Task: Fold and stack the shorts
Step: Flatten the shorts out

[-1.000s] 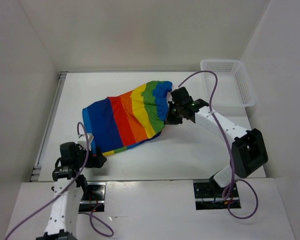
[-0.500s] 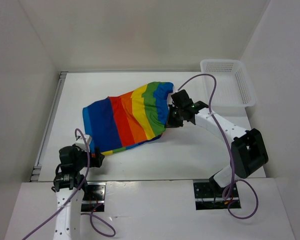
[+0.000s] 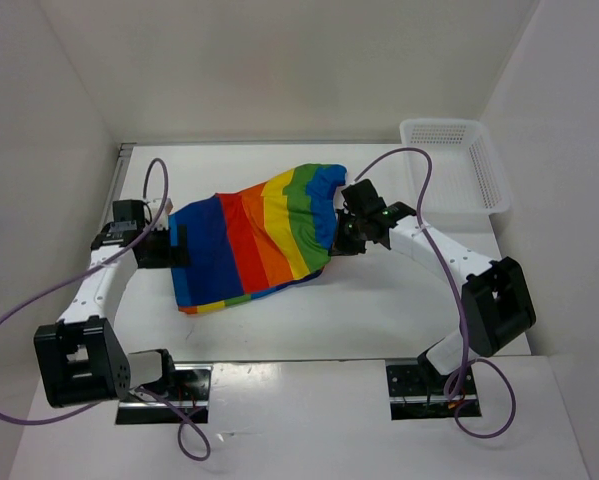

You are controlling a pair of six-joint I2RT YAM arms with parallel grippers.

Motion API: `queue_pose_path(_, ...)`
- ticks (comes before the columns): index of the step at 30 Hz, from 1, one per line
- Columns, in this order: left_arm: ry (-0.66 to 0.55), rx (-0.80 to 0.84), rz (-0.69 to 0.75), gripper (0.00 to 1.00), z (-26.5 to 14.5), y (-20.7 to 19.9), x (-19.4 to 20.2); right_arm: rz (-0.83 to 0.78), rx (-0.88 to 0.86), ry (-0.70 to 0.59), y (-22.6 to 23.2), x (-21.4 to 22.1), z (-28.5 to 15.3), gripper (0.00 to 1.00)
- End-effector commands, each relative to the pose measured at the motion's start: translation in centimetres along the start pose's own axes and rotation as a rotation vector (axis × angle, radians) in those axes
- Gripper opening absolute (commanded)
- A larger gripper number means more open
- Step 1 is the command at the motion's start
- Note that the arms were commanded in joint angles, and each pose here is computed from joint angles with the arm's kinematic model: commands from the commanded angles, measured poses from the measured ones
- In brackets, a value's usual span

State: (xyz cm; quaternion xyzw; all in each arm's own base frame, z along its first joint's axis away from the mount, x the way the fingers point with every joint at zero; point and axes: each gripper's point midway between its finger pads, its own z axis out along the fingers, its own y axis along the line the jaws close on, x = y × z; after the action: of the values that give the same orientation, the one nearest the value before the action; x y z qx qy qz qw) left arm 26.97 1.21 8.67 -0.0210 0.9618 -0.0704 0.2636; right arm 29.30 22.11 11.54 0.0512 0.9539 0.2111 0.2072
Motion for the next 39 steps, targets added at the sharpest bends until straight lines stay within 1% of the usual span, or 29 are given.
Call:
queue_pose_path(1,-0.102,-0.049,0.031,0.96,-1.5,0.5,-3.6,-0.018,-0.044,-0.048,0.9,-1.2,-0.8,0.0)
queue_pose_path(3,-0.084,-0.048,0.027,0.96,-1.2,0.6,-3.8,-0.028,-0.042,-0.061,0.9,-1.4,-1.1,0.0)
queue_pose_path(6,-0.024,-0.044,0.016,0.96,-0.8,0.6,-1.9,-0.029,-0.047,-0.068,1.1,-1.7,-1.2,0.0)
queue_pose_path(9,-0.052,-0.032,0.021,0.97,-2.1,0.0,-0.6,-0.029,-0.047,-0.068,1.1,-1.7,-1.2,0.0)
queue_pose_path(10,-0.077,-0.046,0.026,0.97,-3.2,-0.1,-0.2,-0.029,-0.047,-0.068,1.1,-1.7,-1.2,0.0)
queue_pose_path(11,-0.061,-0.045,0.023,0.98,-3.2,-0.2,1.1,-0.038,-0.047,-0.069,1.1,-1.7,-1.2,0.0)
queue_pose_path(14,-0.068,-0.014,0.005,0.98,-3.5,-0.6,3.0,-0.037,-0.042,-0.061,1.1,-1.8,-0.8,0.0)
queue_pose_path(15,-0.034,0.008,-0.002,0.98,-2.7,-0.9,4.5,-0.037,-0.042,-0.061,1.1,-1.8,-0.8,0.0)
queue_pose_path(18,-0.029,0.043,-0.013,0.98,-2.1,-1.3,5.6,-0.036,-0.043,-0.047,1.0,-1.5,-0.5,0.0)
queue_pose_path(20,-0.028,0.044,-0.013,0.95,-1.8,-1.3,6.1,-0.045,-0.05,-0.042,1.1,-1.4,-0.5,0.0)
queue_pose_path(23,-0.069,0.079,-0.022,0.95,-1.3,-1.6,6.8,-0.044,-0.044,-0.035,1.0,-1.3,-0.2,0.0)
queue_pose_path(24,-0.108,0.121,-0.018,0.95,-1.2,-2.3,6.6,-0.044,-0.044,-0.035,1.0,-1.3,-0.2,0.0)
queue_pose_path(25,-0.117,0.138,-0.025,0.95,-0.8,-2.4,7.0,-0.053,-0.044,-0.035,1.0,-1.3,-0.2,0.0)
queue_pose_path(26,-0.095,0.164,-0.032,0.95,0.1,-2.7,8.3,-0.055,-0.049,-0.042,1.2,-1.6,-0.4,0.0)
queue_pose_path(27,-0.132,0.195,-0.018,0.95,0.3,-3.2,7.8,-0.054,-0.042,-0.048,1.1,-1.7,-0.4,0.0)
queue_pose_path(32,-0.171,0.167,-0.006,0.94,-0.1,-2.8,6.9,-0.054,-0.042,-0.048,1.1,-1.7,-0.4,0.0)
queue_pose_path(35,-0.129,0.18,-0.02,0.94,-0.4,-3.2,8.5,-0.054,-0.042,-0.048,1.1,-1.7,-0.4,0.0)
queue_pose_path(37,-0.141,0.179,-0.016,0.94,-0.5,-3.3,9.0,-0.054,-0.042,-0.048,1.1,-1.7,-0.4,0.0)
queue_pose_path(38,-0.15,0.178,-0.013,0.94,0.2,-3.3,9.8,-0.054,-0.042,-0.048,1.1,-1.7,-0.4,0.0)
queue_pose_path(39,-0.193,0.193,0.004,0.93,0.3,-3.6,9.7,-0.054,-0.042,-0.048,1.1,-1.7,-0.4,0.0)
